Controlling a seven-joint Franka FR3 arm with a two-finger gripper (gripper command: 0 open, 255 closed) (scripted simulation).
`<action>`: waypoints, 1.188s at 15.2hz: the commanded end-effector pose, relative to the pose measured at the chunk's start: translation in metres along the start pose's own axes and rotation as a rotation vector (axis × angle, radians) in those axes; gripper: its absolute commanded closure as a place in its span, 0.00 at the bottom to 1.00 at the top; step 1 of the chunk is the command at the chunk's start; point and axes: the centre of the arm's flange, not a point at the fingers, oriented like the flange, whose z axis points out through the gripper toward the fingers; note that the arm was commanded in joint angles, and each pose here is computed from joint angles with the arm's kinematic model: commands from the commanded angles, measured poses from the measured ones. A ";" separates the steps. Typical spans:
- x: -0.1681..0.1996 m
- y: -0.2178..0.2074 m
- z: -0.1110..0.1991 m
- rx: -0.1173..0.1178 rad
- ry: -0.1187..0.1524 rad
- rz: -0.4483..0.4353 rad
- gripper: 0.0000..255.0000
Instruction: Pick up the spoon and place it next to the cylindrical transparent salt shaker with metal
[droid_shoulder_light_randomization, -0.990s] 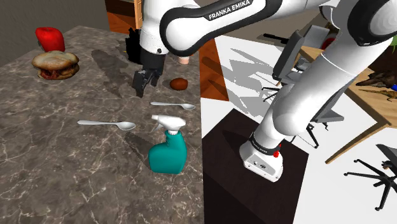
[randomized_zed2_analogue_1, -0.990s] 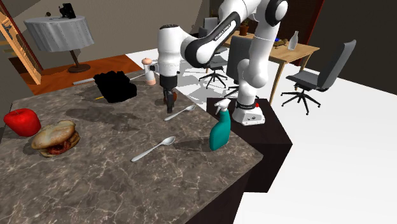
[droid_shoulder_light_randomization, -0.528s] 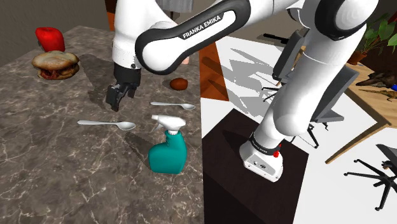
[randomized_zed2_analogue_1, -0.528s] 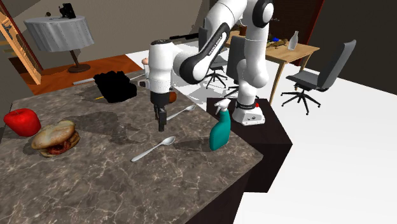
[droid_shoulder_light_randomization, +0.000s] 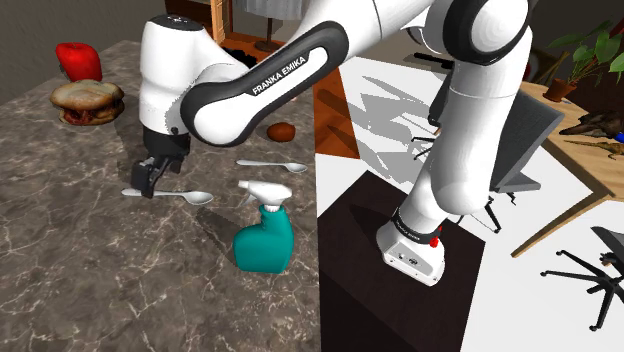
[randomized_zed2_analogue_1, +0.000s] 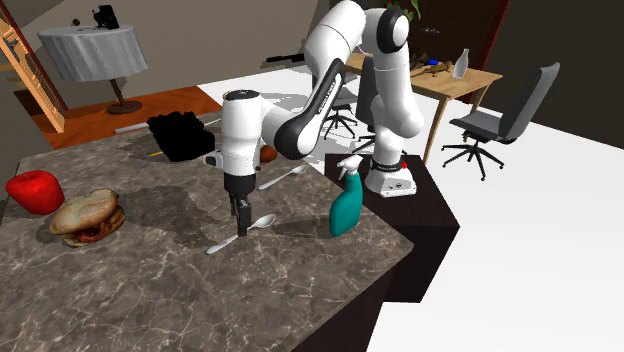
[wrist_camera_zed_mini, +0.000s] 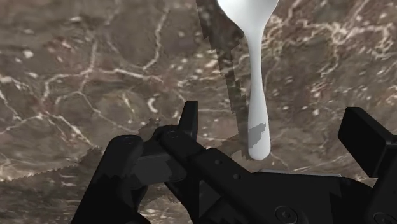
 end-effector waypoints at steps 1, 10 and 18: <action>0.001 -0.001 0.009 0.000 0.001 -0.001 0.00; 0.001 -0.001 0.028 0.000 0.001 -0.001 0.00; 0.001 -0.001 0.028 0.000 0.001 -0.001 1.00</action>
